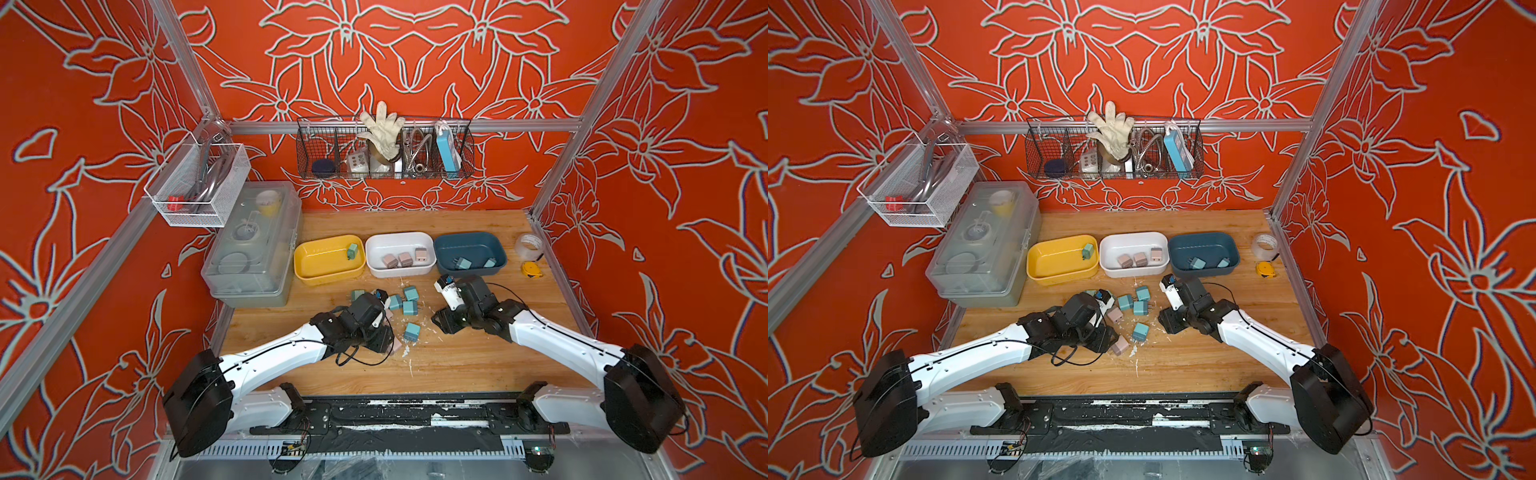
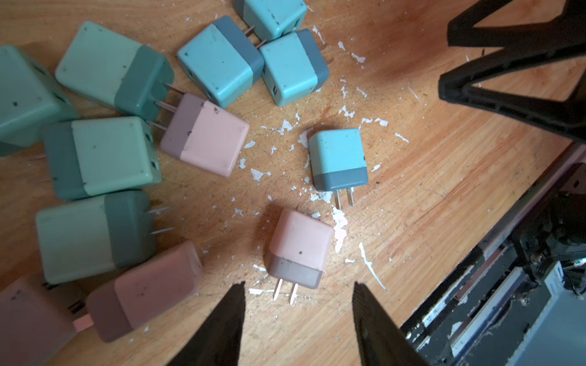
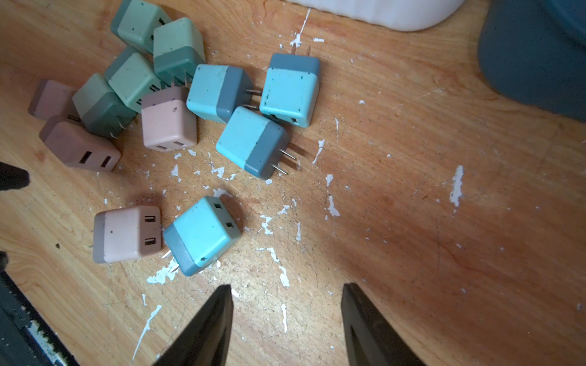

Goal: Place the plugs by color into the storage box
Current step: Pick up the plug from the center of the board.

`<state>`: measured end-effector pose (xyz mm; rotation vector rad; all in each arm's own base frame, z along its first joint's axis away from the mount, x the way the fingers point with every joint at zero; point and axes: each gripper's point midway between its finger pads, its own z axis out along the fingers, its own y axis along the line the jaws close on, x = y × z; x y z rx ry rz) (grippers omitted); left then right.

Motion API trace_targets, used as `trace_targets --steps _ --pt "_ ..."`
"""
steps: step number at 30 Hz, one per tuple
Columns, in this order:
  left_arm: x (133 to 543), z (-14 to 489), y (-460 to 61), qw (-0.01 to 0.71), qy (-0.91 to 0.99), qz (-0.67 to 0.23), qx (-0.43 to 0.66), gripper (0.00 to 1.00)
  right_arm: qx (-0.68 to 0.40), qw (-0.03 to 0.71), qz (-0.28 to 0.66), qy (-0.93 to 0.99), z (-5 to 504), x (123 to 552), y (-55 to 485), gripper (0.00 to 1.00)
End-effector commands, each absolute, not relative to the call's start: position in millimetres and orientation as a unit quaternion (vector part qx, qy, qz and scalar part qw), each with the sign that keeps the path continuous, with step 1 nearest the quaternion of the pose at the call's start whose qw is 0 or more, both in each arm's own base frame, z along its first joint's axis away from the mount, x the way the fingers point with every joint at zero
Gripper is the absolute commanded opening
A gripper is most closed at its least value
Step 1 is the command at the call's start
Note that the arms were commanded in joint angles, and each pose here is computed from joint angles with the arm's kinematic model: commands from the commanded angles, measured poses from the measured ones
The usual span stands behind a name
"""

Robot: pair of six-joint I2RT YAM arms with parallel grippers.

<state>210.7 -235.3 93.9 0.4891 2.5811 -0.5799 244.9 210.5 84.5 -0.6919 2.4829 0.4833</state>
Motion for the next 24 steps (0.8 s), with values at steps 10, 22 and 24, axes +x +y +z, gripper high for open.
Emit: trace_targets --steps 10,22,24 --pt "219 83 -286 0.209 0.929 -0.190 0.239 0.61 -0.218 0.316 0.114 0.916 90 256 180 0.62" --pt "233 61 -301 0.176 0.936 -0.130 0.276 0.66 -0.178 0.387 0.066 0.902 98 254 144 0.85" --pt "231 60 -300 0.173 0.936 -0.131 0.276 0.65 -0.178 0.389 0.066 0.901 99 254 144 0.85"
